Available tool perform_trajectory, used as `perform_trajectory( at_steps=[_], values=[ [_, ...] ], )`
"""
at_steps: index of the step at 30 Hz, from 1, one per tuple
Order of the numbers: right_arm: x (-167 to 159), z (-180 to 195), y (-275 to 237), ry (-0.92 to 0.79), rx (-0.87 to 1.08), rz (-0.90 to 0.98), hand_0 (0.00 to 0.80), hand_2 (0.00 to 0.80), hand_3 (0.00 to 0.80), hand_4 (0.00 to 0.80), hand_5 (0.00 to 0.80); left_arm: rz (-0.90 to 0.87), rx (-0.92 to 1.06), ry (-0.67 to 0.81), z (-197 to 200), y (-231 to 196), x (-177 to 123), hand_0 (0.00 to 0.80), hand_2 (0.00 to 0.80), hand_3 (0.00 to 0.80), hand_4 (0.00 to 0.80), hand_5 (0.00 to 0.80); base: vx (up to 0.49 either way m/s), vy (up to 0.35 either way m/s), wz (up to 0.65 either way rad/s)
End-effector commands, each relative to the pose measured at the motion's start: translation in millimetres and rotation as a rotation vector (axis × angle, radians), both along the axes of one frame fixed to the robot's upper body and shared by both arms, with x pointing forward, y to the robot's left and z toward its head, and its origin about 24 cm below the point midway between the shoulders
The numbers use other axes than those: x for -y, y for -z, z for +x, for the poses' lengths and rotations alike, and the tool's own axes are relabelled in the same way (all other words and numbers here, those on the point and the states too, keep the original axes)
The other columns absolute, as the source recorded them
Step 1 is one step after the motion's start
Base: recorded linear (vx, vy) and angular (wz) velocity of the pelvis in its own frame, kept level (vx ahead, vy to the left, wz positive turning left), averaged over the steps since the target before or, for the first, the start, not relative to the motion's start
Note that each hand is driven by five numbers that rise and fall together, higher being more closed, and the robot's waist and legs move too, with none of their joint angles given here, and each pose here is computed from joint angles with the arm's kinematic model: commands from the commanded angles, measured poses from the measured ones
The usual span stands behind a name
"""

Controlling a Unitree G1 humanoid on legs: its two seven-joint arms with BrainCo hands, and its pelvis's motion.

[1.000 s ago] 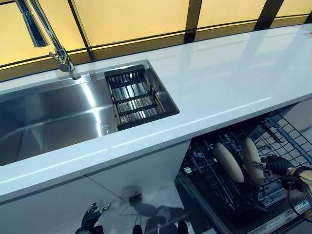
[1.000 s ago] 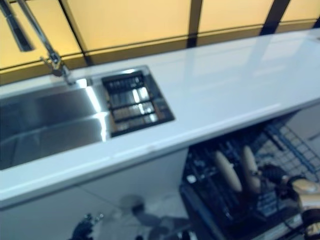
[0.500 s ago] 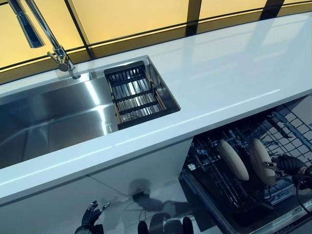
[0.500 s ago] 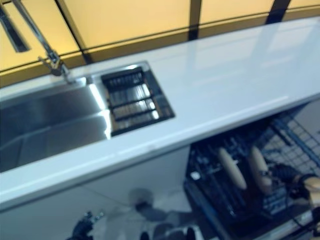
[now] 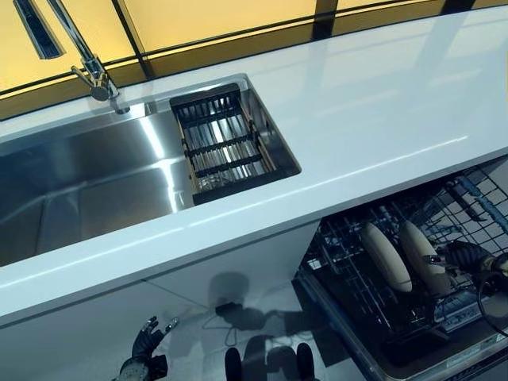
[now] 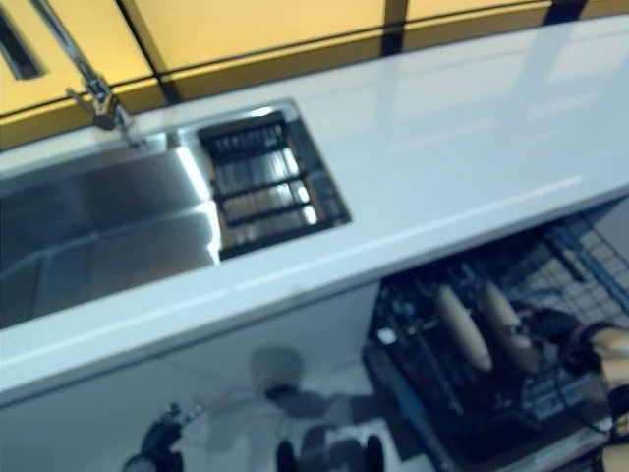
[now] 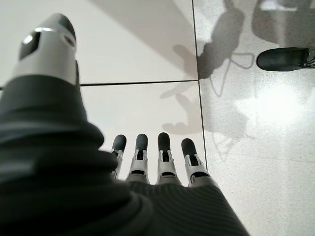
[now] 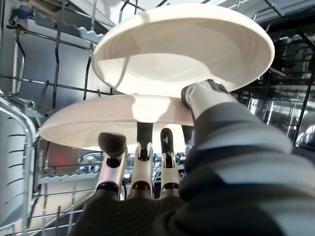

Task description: Take plates into dishwasher

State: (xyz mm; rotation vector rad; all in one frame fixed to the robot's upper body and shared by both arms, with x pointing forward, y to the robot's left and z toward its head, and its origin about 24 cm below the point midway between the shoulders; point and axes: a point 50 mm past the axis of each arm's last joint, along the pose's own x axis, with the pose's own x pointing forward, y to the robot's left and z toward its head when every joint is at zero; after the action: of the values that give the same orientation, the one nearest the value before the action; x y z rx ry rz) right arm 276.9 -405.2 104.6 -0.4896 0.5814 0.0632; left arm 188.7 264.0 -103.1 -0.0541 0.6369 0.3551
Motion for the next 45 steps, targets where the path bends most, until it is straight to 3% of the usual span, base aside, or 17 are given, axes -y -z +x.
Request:
perform_trajectory(
  at_steps=[1, 22, 23, 24, 45],
  values=[
    [5, 5, -11, 0.007, -0.038, -0.117, 0.8, 0.8, 0.8, 0.8, 0.8, 0.057, 0.073, 0.005, 16, -17, -16, 0.0, 0.0, 0.0, 0.0, 0.0, -0.017, -0.009, 0.06],
    [-1, 10, 5, -0.018, -0.152, -0.231, 0.8, 0.8, 0.8, 0.8, 0.8, 0.053, 0.107, 0.024, 29, -25, -17, 0.0, 0.0, 0.0, 0.0, 0.0, -0.005, -0.002, 0.0],
    [0, 10, 4, -0.008, -0.15, -0.255, 0.599, 0.599, 0.599, 0.599, 0.599, 0.053, 0.108, 0.026, 30, -26, -17, 0.0, 0.0, 0.0, 0.0, 0.0, 0.0, 0.0, 0.0],
    [1, 11, 3, 0.005, -0.143, -0.271, 0.0, 0.0, 0.0, 0.0, 0.0, 0.053, 0.108, 0.028, 30, -25, -16, 0.0, 0.0, 0.0, 0.0, 0.0, 0.0, 0.0, 0.0],
    [30, -8, -28, 0.091, -0.133, -0.338, 0.0, 0.0, 0.0, 0.0, 0.0, 0.061, 0.055, 0.031, 16, -16, -16, 0.0, 0.0, 0.0, 0.0, 0.0, 0.026, 0.014, 0.0]
  ],
)
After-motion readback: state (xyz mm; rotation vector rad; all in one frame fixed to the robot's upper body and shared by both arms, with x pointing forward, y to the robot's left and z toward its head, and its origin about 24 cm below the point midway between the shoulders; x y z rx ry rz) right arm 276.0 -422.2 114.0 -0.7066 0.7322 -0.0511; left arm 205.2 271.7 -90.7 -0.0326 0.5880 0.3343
